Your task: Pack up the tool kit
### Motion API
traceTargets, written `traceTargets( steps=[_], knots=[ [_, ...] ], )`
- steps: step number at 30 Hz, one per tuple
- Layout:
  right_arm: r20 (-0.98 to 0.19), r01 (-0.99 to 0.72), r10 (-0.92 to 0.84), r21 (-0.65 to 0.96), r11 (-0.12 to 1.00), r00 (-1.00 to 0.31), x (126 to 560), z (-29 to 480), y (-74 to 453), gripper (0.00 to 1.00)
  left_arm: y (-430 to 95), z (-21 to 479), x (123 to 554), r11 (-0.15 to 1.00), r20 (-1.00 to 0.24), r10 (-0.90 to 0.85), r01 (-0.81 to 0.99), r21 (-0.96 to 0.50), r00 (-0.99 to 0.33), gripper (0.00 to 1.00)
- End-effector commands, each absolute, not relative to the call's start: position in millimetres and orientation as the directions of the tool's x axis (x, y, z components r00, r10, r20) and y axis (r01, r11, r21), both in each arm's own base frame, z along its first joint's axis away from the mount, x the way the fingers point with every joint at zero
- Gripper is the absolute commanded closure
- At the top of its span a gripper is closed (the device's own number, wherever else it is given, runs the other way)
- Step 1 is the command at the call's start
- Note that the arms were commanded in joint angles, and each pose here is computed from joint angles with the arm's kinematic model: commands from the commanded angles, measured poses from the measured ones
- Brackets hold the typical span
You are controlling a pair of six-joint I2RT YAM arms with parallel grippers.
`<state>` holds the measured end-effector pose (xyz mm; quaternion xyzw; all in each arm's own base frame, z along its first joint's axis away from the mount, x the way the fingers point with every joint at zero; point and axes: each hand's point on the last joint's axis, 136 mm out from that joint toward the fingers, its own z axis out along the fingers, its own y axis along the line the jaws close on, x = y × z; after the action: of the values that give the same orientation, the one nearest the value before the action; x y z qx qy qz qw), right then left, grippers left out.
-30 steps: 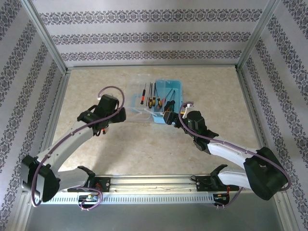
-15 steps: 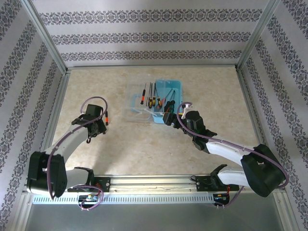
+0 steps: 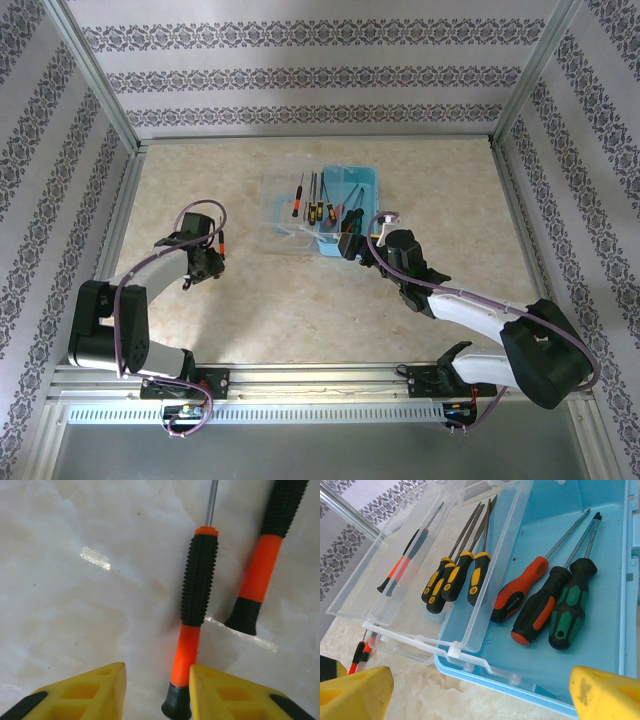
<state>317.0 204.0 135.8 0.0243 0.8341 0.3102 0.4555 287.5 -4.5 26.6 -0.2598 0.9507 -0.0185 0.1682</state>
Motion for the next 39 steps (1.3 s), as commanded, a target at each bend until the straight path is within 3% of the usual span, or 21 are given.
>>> traceTargets(
  steps=[1, 13, 22, 39],
  knots=[
    [-0.761, -0.291, 0.325, 0.549, 0.783, -0.561, 319, 152, 215, 0.1, -3, 30, 301, 0.864, -0.325, -0.502, -0.479, -0.152, -0.801, 0.64],
    [-0.758, -0.289, 0.321, 0.548, 0.785, -0.567, 320, 150, 217, 0.09, -6, 19, 301, 0.87, -0.296, -0.493, -0.463, -0.169, -0.818, 0.65],
    [-0.759, -0.287, 0.322, 0.548, 0.786, -0.566, 321, 150, 216, 0.1, -6, 21, 299, 0.872, -0.303, -0.489, -0.459, -0.17, -0.818, 0.78],
    [-0.758, -0.288, 0.322, 0.549, 0.785, -0.567, 320, 150, 217, 0.1, -8, 20, 291, 0.875, -0.298, -0.484, -0.449, -0.179, -0.823, 0.9]
  ],
)
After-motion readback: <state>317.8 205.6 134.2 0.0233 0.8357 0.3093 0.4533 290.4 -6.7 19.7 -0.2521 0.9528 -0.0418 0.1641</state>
